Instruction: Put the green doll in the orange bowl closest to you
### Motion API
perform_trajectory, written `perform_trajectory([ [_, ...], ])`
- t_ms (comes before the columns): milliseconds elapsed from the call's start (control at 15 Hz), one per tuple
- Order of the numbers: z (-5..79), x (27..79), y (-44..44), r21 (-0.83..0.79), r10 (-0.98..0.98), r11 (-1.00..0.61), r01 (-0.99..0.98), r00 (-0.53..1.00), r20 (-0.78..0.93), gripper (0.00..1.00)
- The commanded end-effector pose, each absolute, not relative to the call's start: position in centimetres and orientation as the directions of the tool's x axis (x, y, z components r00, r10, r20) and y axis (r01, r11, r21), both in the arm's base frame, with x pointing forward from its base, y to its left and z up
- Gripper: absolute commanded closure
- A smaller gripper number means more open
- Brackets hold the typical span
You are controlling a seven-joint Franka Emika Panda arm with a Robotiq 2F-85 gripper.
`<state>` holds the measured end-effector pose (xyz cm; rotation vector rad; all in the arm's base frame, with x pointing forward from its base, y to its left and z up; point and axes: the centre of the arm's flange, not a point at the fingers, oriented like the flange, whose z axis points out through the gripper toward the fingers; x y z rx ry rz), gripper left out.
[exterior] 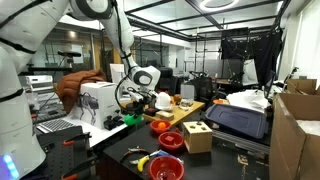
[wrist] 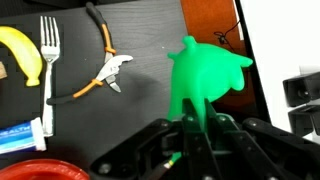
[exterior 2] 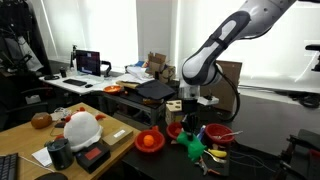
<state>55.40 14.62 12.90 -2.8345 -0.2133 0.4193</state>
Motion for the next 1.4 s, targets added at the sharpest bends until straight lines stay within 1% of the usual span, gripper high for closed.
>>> perform_trajectory([
  [0,18.4,50.6,10.8,-0.25,0.066,-0.968,0.013,0.977,-0.203,0.97],
  [400,22.6,46.1,2.3,-0.149,-0.195,-0.967,-0.205,0.978,-0.079,0.97],
  [600,23.8,43.9,-1.8,-0.118,-0.336,-0.935,-0.335,0.942,-0.014,0.97],
  [800,23.5,42.4,-5.9,-0.05,-0.457,-0.889,-0.455,0.888,0.04,0.97],
  [1067,22.1,42.2,-10.4,0.038,-0.592,-0.798,-0.602,0.794,0.138,0.97],
  [1333,22.0,44.4,-13.1,0.088,-0.634,-0.745,-0.662,0.742,0.218,0.97],
])
